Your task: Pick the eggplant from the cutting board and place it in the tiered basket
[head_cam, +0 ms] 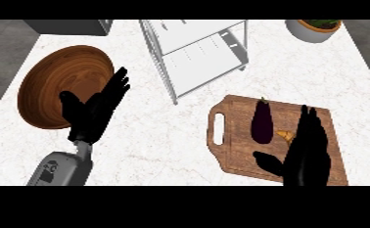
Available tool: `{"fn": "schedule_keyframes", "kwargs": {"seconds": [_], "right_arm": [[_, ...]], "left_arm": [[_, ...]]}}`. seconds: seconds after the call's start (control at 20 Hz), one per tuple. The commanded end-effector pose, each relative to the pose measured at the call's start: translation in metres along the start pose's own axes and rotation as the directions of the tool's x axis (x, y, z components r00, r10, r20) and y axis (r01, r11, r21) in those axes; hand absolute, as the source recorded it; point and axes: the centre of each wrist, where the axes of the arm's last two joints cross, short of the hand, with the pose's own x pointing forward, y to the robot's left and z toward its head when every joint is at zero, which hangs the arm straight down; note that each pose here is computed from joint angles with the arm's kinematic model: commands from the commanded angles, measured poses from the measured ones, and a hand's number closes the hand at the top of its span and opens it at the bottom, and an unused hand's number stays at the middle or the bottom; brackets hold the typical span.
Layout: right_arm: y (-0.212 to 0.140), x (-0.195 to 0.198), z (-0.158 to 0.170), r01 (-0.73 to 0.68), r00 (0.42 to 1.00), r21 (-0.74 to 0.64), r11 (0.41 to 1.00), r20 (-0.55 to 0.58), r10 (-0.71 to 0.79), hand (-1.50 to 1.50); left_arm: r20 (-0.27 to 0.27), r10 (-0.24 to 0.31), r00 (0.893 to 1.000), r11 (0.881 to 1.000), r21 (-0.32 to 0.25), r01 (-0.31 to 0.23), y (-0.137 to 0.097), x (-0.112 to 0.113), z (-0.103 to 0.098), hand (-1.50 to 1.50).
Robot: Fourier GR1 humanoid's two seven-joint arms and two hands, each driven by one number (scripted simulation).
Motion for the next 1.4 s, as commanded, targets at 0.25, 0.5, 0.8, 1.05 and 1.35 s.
{"fn": "schedule_keyframes", "kwargs": {"seconds": [0.25,0.5,0.8,1.05,1.35], "right_arm": [[0.007,0.097,0.008,-0.253,0.949,0.019,0.967,-0.192,0.252,-1.5],[0.019,0.112,0.0,-0.267,0.932,0.09,0.959,-0.23,0.281,-1.5],[0.032,0.107,-0.002,-0.259,0.923,0.164,0.952,-0.248,0.294,-1.5],[0.051,0.094,-0.003,-0.28,0.912,0.122,0.952,-0.277,0.303,-1.5],[0.051,0.079,0.003,-0.319,0.897,0.095,0.943,-0.292,0.332,-1.5]], "left_arm": [[-0.009,0.017,1.0,1.0,0.0,-0.017,-0.012,-0.003,-0.008,0.0],[0.004,0.013,1.0,1.0,-0.009,-0.013,-0.008,-0.012,0.001,0.0],[-0.012,0.019,1.0,1.0,0.016,-0.019,0.002,-0.002,-0.008,0.0],[-0.012,0.013,1.0,1.0,0.011,-0.013,0.014,0.008,-0.007,0.0],[0.006,0.01,1.0,1.0,0.028,-0.01,0.004,0.005,0.001,0.0]]}}
